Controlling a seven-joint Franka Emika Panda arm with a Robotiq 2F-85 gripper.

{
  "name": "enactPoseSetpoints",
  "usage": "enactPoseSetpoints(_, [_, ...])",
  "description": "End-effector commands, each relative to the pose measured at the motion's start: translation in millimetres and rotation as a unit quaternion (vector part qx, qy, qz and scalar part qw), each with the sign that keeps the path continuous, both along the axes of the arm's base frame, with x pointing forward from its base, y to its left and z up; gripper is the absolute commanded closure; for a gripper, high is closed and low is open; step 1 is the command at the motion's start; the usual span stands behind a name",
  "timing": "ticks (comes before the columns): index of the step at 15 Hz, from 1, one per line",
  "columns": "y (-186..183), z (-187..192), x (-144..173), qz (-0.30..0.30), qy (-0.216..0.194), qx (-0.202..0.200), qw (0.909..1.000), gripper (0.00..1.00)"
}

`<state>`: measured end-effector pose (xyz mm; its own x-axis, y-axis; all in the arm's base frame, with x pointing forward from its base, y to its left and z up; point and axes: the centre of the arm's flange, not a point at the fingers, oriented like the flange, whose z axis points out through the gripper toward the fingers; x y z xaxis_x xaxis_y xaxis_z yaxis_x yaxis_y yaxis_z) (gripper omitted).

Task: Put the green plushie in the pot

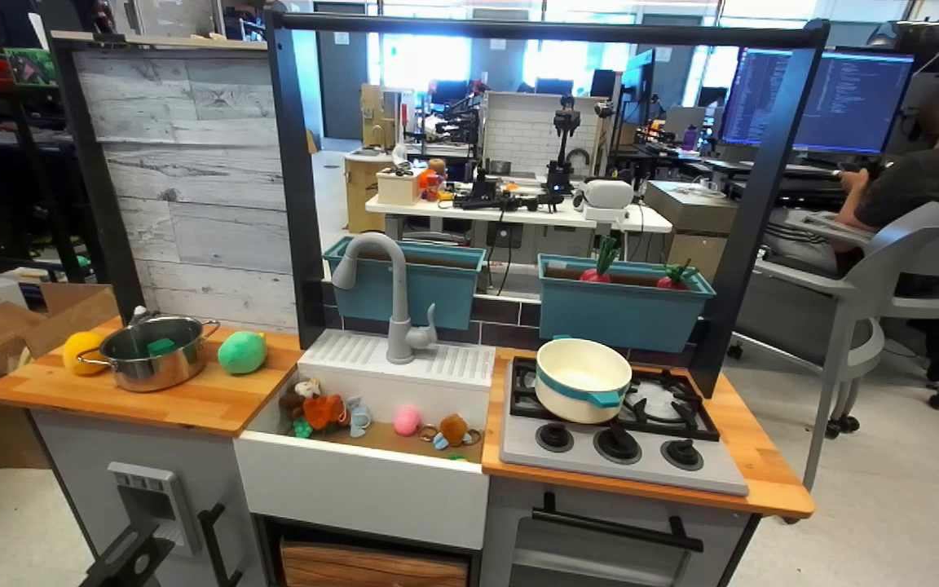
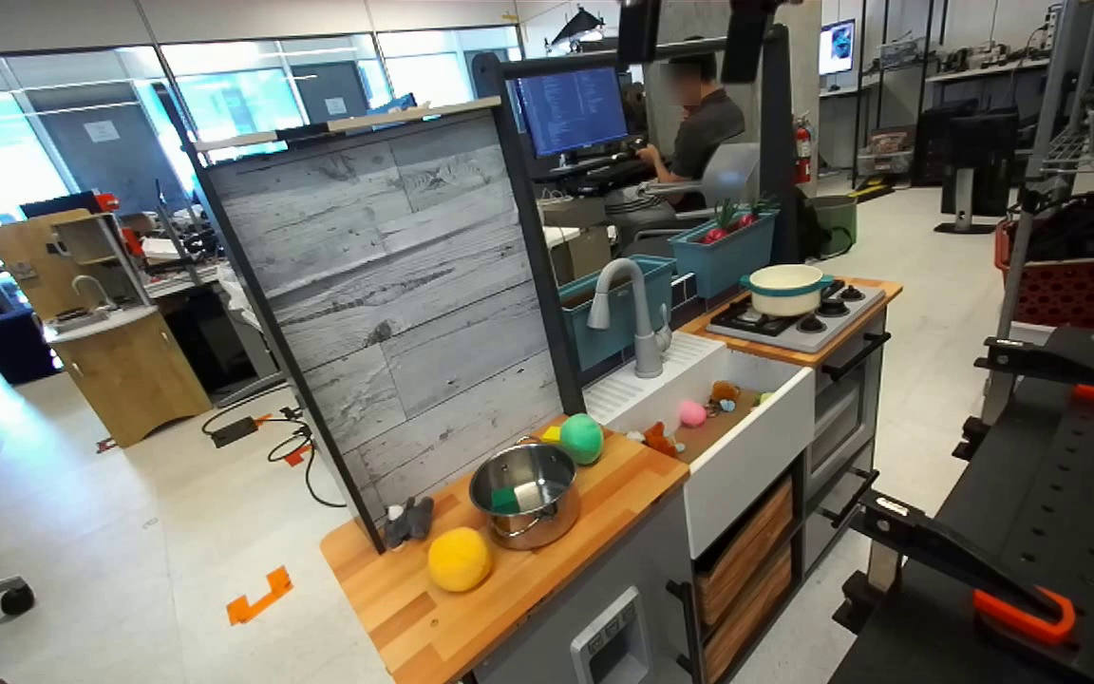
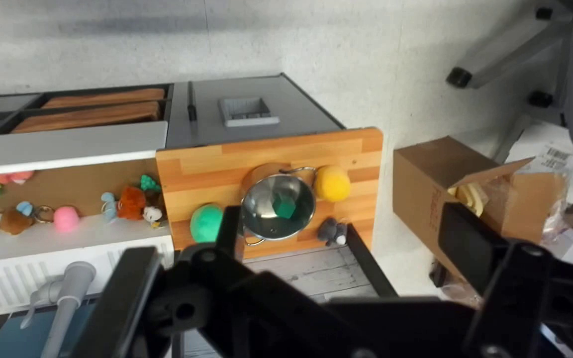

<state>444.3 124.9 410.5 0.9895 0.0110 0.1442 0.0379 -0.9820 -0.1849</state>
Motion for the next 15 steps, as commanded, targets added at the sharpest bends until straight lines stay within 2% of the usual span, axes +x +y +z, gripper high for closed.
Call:
enactPoseSetpoints(1, [-17.1,-31.0,67.1,-0.027,-0.032,-0.001,0.9991,0.0])
enactPoseSetpoints(4, [-32.7,-57.0,111.4,-0.062,-0.068,-0.006,0.9958,0.0])
enactPoseSetpoints(7, [-47.4,-83.4,152.8,-0.088,-0.085,-0.008,0.9925,0.0])
enactPoseSetpoints(15, [-64.9,-146.5,245.9,-0.141,-0.067,-0.009,0.9878,0.0])
